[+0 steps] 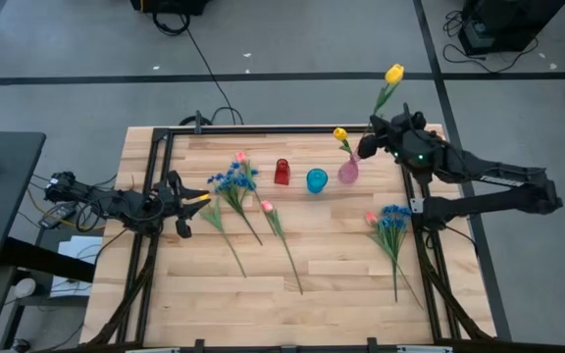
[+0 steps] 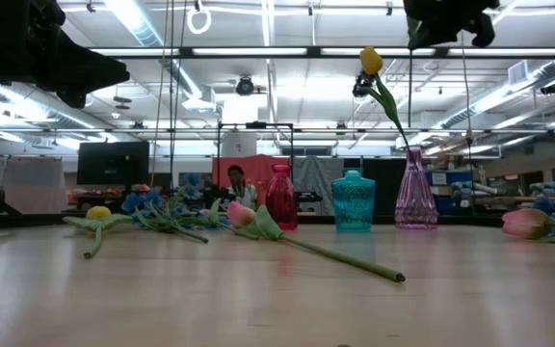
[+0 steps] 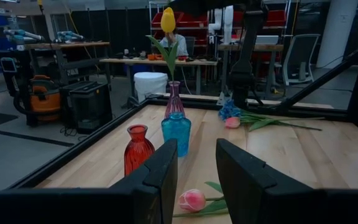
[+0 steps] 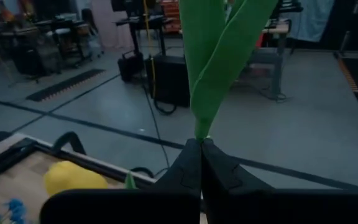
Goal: Sort flowers into vase by color
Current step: Put the right yellow tulip into the pink vase
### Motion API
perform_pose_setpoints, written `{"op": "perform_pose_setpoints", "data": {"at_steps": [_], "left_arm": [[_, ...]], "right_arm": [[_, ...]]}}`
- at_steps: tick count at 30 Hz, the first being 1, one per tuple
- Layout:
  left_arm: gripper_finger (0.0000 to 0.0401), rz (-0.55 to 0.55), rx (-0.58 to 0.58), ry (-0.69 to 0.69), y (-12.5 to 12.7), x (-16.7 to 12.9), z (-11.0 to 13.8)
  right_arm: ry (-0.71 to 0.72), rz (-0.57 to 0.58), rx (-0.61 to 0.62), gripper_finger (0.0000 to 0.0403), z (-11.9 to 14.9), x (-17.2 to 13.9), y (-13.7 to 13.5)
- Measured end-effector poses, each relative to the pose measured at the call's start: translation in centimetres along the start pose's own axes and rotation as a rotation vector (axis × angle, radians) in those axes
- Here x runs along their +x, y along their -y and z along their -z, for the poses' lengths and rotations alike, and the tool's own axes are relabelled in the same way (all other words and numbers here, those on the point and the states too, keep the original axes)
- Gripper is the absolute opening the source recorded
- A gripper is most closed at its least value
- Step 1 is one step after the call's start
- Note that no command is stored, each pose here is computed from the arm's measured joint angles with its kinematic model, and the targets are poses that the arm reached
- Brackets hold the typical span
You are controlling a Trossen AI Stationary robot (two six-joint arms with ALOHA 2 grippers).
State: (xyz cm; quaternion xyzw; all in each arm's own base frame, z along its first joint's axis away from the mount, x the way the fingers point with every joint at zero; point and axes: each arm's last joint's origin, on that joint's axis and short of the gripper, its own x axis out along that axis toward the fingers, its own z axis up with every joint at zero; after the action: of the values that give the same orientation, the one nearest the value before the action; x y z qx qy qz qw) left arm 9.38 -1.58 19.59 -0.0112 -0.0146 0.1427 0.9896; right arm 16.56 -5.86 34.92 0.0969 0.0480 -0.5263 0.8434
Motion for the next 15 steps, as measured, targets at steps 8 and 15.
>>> {"op": "perform_pose_setpoints", "data": {"at_steps": [8, 15], "left_arm": [[0.0115, 0.0, -0.001, 0.0, 0.0, 0.0, 0.0], [0.0115, 0.0, -0.001, 0.0, 0.0, 0.0, 0.0]], "right_arm": [[-0.066, 0.028, -0.047, 0.0005, 1.1, 1.4, -0.4], [-0.091, 0.04, -0.049, 0.0005, 2.3, 1.8, -0.5]]}}
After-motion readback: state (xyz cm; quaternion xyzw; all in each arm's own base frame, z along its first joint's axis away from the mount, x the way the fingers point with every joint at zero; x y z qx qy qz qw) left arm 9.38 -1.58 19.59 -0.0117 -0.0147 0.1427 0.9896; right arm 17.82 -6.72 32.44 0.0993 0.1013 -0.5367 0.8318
